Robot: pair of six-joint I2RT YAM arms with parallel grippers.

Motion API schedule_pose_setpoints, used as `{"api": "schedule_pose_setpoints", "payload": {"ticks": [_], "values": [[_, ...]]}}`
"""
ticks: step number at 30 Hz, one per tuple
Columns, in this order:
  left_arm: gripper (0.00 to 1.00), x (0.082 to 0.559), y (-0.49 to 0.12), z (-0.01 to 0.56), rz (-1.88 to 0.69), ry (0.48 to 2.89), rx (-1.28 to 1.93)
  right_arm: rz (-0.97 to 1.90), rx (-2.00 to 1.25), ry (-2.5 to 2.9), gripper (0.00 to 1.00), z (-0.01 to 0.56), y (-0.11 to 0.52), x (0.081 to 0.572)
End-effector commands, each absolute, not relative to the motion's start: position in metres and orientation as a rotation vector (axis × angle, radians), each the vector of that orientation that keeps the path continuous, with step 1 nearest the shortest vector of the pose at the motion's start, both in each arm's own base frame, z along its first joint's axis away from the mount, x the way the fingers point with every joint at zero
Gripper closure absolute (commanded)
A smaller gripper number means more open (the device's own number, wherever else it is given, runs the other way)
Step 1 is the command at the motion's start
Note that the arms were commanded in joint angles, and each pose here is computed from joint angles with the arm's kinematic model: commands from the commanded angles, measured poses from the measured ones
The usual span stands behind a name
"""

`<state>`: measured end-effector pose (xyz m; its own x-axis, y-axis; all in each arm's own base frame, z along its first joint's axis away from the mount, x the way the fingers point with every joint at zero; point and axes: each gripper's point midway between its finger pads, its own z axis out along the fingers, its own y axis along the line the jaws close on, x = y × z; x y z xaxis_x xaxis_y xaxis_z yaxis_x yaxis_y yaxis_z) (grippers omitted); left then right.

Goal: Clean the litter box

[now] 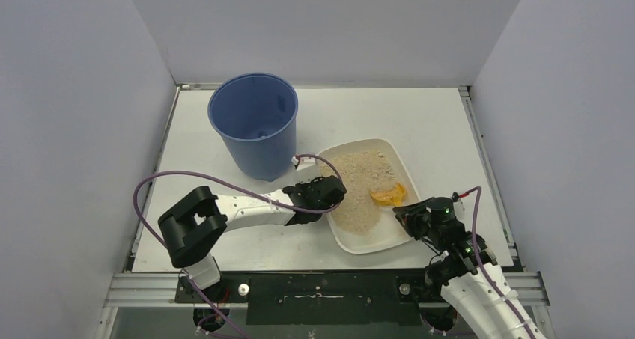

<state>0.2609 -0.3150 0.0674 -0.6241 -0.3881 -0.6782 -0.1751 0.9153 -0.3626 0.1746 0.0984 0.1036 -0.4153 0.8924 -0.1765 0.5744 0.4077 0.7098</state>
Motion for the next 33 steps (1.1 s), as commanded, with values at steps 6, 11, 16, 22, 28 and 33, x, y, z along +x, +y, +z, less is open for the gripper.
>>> {"api": "schedule_pose_setpoints", "payload": {"ticks": [6, 11, 16, 22, 28, 33], "values": [[1.00, 0.251, -0.332, 0.098, -0.483, 2.248, -0.227, 0.616, 1.259, 2.100, 1.00, 0.069, 0.077, 0.208], [1.00, 0.244, -0.332, 0.103, -0.498, 2.251, -0.160, 0.686, 1.190, 2.112, 1.00, 0.052, 0.070, 0.225], [1.00, 0.237, -0.339, 0.112, -0.464, 2.240, -0.021, 0.730, 1.157, 2.091, 1.00, 0.036, 0.066, 0.239], [1.00, 0.227, -0.353, 0.130, -0.460, 2.153, 0.121, 0.737, 1.121, 2.060, 1.00, 0.027, 0.064, 0.261], [1.00, 0.221, -0.350, 0.146, -0.400, 2.042, 0.235, 0.769, 1.012, 1.998, 1.00, 0.029, 0.061, 0.274], [1.00, 0.219, -0.349, 0.152, -0.435, 2.002, 0.276, 0.826, 0.837, 1.939, 1.00, 0.040, 0.062, 0.278]]}}
